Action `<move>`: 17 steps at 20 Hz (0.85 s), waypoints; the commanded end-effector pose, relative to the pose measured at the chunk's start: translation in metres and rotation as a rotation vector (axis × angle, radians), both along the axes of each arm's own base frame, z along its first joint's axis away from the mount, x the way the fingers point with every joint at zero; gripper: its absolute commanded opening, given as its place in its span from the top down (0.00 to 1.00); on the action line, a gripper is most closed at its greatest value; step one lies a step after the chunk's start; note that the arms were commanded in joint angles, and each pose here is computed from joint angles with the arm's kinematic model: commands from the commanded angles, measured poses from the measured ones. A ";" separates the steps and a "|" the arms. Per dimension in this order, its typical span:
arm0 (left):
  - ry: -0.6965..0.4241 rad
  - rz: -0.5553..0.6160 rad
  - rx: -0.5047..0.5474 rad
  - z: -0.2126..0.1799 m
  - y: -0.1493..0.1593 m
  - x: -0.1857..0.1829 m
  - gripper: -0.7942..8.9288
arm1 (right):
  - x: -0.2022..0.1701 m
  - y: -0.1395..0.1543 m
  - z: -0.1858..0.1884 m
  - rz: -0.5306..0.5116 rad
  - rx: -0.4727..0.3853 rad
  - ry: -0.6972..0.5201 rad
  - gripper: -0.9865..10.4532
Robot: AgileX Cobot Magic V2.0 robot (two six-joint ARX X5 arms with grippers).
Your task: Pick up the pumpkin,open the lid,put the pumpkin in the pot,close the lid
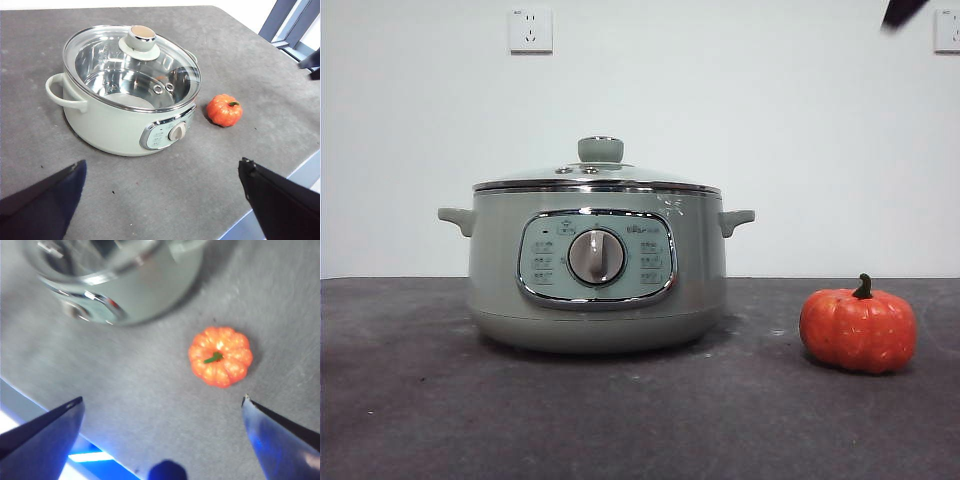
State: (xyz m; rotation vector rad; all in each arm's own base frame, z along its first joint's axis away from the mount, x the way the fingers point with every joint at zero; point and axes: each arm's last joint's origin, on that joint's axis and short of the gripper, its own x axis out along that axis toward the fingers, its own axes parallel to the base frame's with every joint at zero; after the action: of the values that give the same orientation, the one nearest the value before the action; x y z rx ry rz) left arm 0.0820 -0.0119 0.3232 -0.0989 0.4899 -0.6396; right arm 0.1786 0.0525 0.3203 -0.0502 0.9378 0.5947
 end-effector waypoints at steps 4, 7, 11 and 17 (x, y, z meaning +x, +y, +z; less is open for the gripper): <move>-0.016 -0.003 0.000 0.002 0.000 0.000 0.12 | 0.050 0.024 -0.038 0.001 -0.125 0.078 0.31; -0.017 -0.003 0.000 0.002 0.000 0.000 0.12 | 0.073 0.035 -0.063 -0.011 -0.206 0.105 0.31; -0.020 -0.001 0.002 0.003 0.000 0.000 0.12 | 0.092 0.047 -0.090 -0.013 -0.270 0.129 0.31; -0.021 -0.002 0.002 0.003 0.000 0.000 0.12 | 0.112 0.055 -0.128 -0.013 -0.325 0.200 0.31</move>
State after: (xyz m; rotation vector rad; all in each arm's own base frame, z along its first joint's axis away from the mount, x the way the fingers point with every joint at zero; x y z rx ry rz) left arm 0.0823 -0.0119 0.3236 -0.0981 0.4860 -0.6393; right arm 0.2890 0.1067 0.1937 -0.2760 1.2214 0.4366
